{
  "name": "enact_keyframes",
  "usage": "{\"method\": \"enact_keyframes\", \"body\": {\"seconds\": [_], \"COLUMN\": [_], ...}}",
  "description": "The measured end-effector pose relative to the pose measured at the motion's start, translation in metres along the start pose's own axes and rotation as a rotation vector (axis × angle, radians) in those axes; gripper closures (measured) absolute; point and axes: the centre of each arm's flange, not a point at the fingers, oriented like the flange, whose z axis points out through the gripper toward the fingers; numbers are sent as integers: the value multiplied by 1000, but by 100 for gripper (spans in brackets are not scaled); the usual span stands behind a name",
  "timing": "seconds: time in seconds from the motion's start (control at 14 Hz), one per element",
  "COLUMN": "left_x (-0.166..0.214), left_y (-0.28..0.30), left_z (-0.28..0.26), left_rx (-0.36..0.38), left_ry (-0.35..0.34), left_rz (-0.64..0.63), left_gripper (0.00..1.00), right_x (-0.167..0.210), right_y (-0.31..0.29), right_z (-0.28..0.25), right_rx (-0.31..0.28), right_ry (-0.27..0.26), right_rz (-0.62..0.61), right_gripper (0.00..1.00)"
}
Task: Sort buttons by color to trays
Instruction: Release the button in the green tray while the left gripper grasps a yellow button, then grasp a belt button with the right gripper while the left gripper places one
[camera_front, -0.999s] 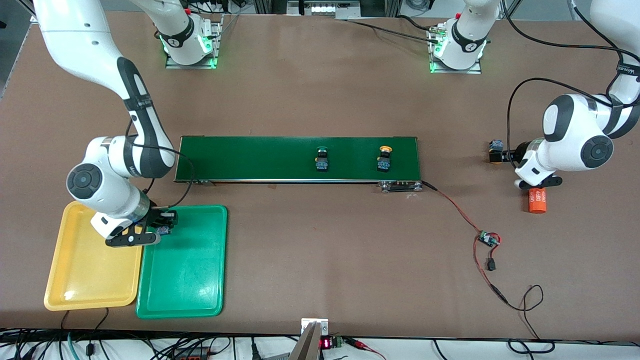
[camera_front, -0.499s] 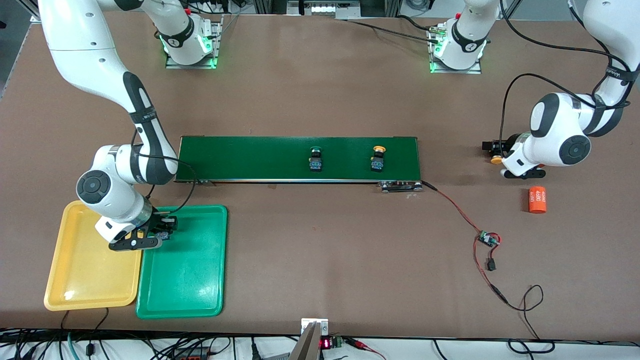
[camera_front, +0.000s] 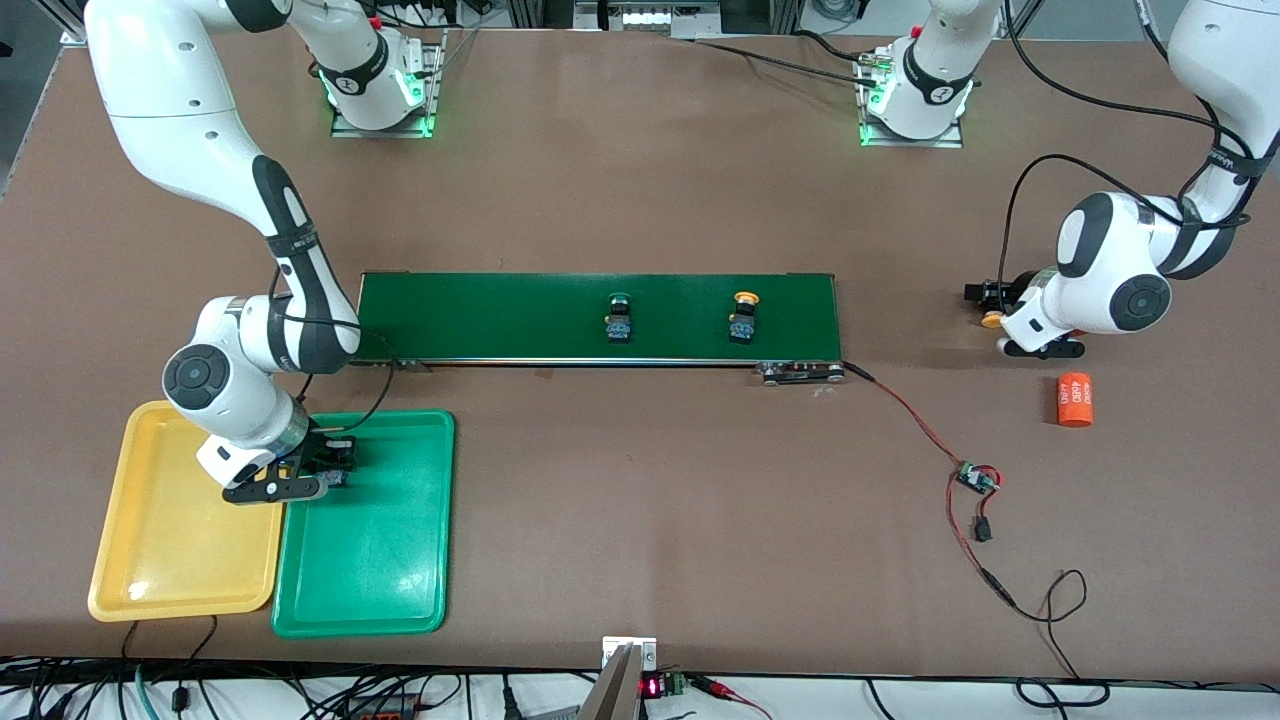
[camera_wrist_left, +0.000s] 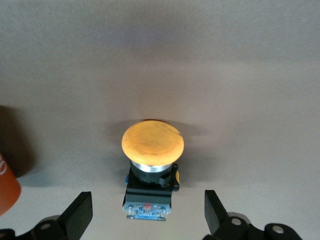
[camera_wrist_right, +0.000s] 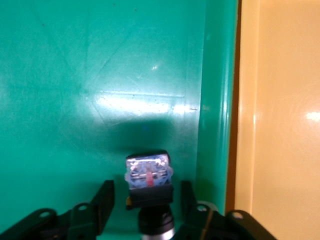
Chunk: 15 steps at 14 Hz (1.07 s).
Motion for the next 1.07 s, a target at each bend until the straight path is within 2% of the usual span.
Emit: {"method": "enact_keyframes", "body": {"seconds": [0.14,0.21,0.36,0.43,0.57,0.86,1.07], "left_x": [0,0,-1,-1,0,7,11], "left_y": [-1,-2,-5,-7,-8,17,69], "left_z": [3,3,4,3,-6,-64,-112], "left_rx": [-5,-6,-9,-9,-1,49,-47], "left_ry": [-5,-6,-7,-5,13,117,189], "left_rz": [-1,-3,-9,-11,-13,7,-5], "left_gripper": [28,38,59,59,59,59,59], "right_x": [3,3,1,0,-2,-35,-74], "right_y": [-4,-8,-18,-25,-41,-69,-108], "right_z": [-3,-4,-12,-20,-42,-67,-81], "right_rx": [4,9,21,30,49,78,101], "right_ry": [6,2,-45,-70,-84,-120,-144], "right_rz": [-4,-8,1,11,32,67,117], "right_gripper": [11,11,11,10,7,3,0]}}
